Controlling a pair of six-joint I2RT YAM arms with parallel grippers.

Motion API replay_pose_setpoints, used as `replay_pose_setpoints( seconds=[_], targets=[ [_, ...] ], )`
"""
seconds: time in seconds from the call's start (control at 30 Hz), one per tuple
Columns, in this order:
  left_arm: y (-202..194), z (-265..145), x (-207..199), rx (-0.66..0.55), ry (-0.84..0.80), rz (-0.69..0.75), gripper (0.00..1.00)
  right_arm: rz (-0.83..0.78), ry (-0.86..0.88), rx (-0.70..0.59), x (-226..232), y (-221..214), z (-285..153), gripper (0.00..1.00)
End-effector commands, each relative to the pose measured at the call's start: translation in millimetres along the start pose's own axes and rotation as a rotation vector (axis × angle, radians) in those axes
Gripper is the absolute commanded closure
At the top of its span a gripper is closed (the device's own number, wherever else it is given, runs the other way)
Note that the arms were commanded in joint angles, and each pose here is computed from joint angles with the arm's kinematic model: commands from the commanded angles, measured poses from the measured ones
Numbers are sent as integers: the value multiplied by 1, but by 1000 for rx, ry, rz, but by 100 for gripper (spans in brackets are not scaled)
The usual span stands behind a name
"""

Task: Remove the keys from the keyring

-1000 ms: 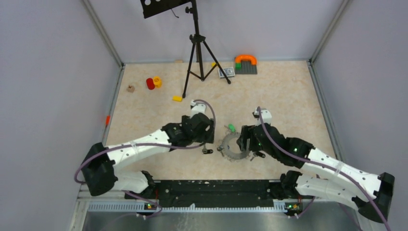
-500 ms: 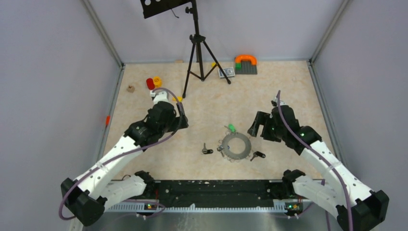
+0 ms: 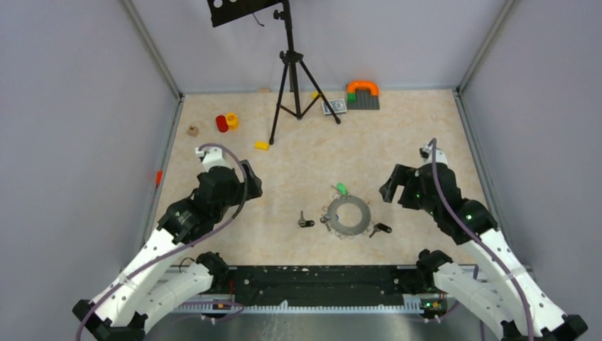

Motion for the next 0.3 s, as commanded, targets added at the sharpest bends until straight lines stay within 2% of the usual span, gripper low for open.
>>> replay_pose_setpoints(
  seconds=[0.0, 0.1, 0.27],
  targets=[
    [6, -11, 7, -66, -10, -45, 1, 9, 53, -214, 1, 22, -24, 14],
    [8, -16, 9, -87, -20, -48, 2, 19, 73, -285, -1, 25, -33, 14],
    [9, -20, 15, -98, 7, -53, 1, 7, 68, -297, -3, 25, -38, 13]
  ],
)
Point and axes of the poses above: each gripper's point midway between its finger pads, its own z axis out along the fingers, its own x axis along the line the jaws close on, y = z × x, the point moved 8 cm from there along -z, back along the fingers, and after that the axes turned 8 degrees about -z, right-handed, at the moved point
